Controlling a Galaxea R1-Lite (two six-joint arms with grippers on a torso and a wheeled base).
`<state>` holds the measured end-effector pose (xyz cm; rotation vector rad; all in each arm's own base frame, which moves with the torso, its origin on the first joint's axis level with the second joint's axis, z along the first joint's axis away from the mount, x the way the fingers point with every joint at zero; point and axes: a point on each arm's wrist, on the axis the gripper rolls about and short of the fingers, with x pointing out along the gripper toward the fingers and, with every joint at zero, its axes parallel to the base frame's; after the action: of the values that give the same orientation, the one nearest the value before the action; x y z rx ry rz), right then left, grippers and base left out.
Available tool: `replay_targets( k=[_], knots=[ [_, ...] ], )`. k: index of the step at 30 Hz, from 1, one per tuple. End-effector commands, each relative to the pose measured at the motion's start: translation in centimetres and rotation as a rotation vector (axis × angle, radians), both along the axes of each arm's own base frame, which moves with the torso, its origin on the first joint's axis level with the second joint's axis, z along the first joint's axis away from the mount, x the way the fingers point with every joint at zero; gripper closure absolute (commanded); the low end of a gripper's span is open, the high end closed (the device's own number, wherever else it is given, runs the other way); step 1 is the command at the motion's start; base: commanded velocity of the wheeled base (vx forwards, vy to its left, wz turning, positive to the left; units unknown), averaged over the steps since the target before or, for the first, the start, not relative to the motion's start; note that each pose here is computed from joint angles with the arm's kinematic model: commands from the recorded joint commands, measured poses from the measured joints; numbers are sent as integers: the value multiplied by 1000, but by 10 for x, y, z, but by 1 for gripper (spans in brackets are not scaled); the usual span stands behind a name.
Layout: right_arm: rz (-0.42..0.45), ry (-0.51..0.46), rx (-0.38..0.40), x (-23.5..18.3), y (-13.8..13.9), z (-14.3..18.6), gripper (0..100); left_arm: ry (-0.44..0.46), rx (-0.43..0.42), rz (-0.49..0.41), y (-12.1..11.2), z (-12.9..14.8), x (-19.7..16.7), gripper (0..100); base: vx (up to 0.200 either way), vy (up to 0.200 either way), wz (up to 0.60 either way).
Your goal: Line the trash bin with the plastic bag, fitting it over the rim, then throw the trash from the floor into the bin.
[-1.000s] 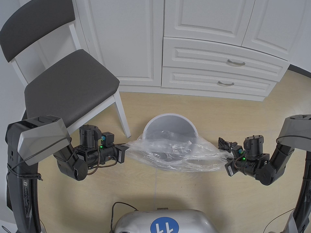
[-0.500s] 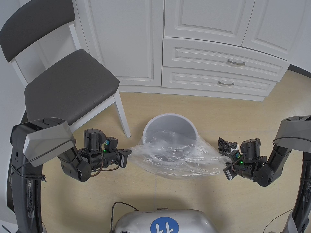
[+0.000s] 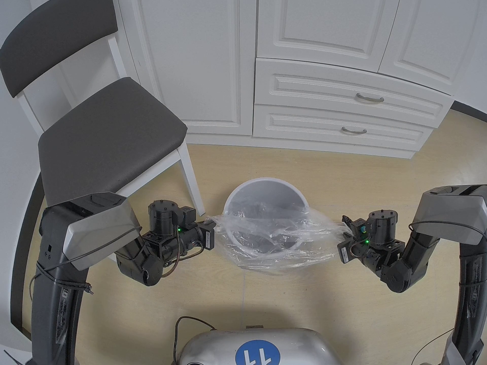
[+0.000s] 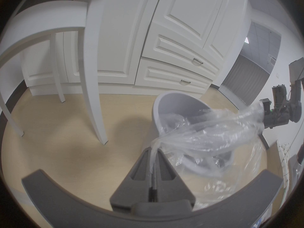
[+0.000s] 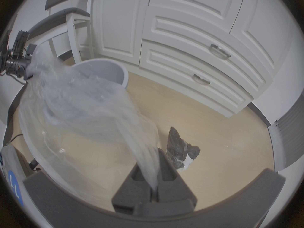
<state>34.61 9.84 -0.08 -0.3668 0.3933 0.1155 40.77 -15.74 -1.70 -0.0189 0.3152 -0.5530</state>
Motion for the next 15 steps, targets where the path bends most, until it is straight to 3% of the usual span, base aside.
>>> replay_targets(
  k=[1,11,15],
  knots=[
    [19,-12,4,-2,8,-2,100,-13,-16,6,-6,-5,4,100,0,0,0],
    [12,1,-9,-9,2,3,100,-40,-36,35,6,2,8,100,0,0,0],
    [-5,-25,-1,-8,-4,14,100,-69,-50,50,17,21,10,100,0,0,0]
  ],
)
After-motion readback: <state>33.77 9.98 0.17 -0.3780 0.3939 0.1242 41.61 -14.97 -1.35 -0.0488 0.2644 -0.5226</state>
